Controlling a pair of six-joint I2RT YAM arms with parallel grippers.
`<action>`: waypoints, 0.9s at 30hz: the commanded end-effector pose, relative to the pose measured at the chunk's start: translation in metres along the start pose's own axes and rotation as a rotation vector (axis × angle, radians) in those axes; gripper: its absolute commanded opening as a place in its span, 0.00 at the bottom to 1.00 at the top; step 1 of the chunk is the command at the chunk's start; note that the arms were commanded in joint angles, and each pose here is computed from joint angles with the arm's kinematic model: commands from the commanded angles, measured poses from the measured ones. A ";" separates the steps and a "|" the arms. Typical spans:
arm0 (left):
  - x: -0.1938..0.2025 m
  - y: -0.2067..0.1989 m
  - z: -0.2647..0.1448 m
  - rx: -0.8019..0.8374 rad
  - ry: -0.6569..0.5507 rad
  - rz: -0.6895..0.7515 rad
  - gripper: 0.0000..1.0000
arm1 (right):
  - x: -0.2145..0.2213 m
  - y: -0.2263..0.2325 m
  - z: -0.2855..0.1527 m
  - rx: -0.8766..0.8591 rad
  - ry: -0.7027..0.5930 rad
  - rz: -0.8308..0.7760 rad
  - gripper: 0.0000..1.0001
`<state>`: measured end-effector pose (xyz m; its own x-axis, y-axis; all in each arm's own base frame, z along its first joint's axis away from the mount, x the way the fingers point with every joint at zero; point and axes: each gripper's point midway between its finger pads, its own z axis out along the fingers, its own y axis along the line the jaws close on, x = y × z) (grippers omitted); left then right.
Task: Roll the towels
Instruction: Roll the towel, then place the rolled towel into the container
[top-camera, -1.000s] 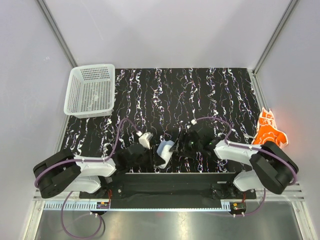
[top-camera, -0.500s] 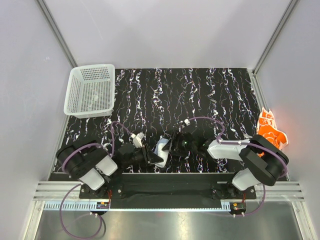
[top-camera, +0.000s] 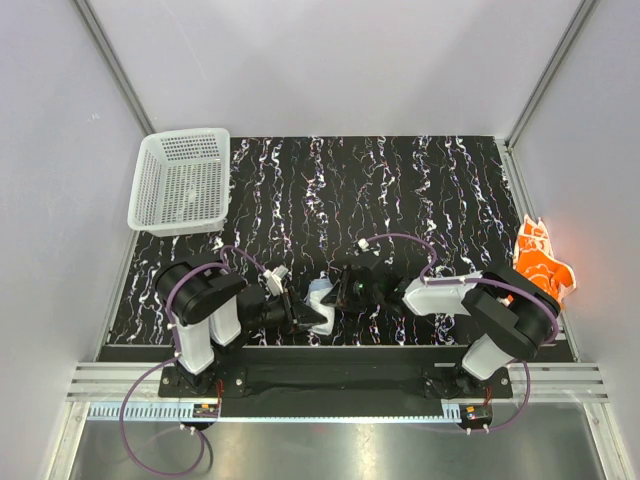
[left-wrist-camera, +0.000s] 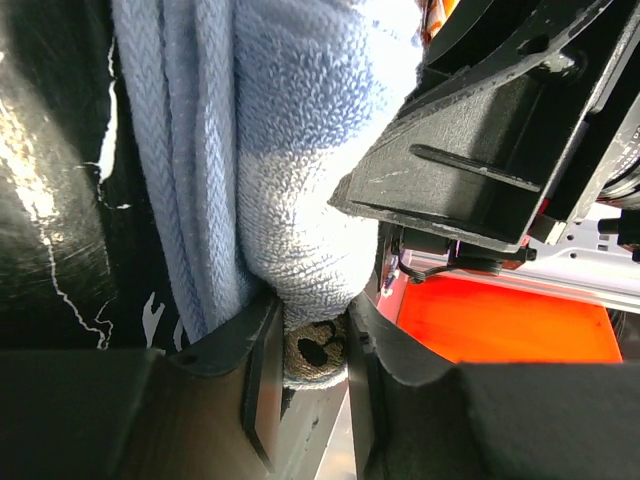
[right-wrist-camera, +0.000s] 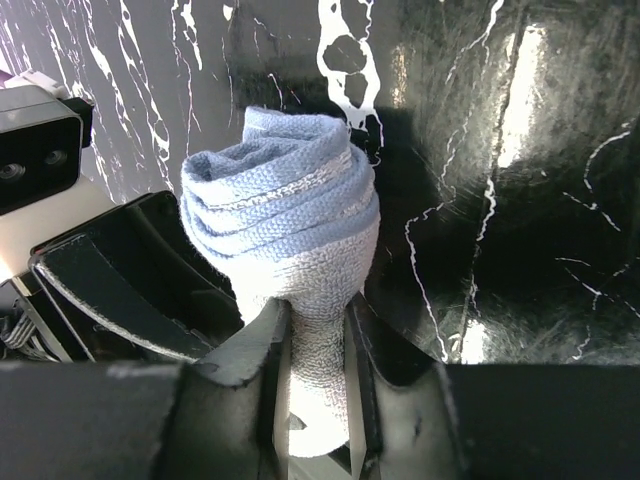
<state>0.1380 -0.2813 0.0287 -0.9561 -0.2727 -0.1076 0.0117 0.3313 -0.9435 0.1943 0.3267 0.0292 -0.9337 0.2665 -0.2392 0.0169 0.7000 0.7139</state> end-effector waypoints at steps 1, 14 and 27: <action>0.008 0.004 -0.005 0.013 0.024 0.060 0.18 | 0.016 -0.010 0.007 0.059 0.047 -0.013 0.23; 0.002 0.034 -0.011 -0.213 0.021 0.154 0.64 | 0.008 -0.028 -0.001 0.222 0.021 -0.043 0.17; -0.038 0.037 -0.044 -0.547 -0.079 0.330 0.70 | 0.009 -0.020 0.000 0.311 0.028 -0.104 0.17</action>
<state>0.1618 -0.2590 0.0428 -0.9065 -0.1874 -0.3783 0.1806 0.6379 -0.7487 0.1968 0.3348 0.0350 -0.9345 0.2272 -0.2742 0.0298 0.8173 0.5754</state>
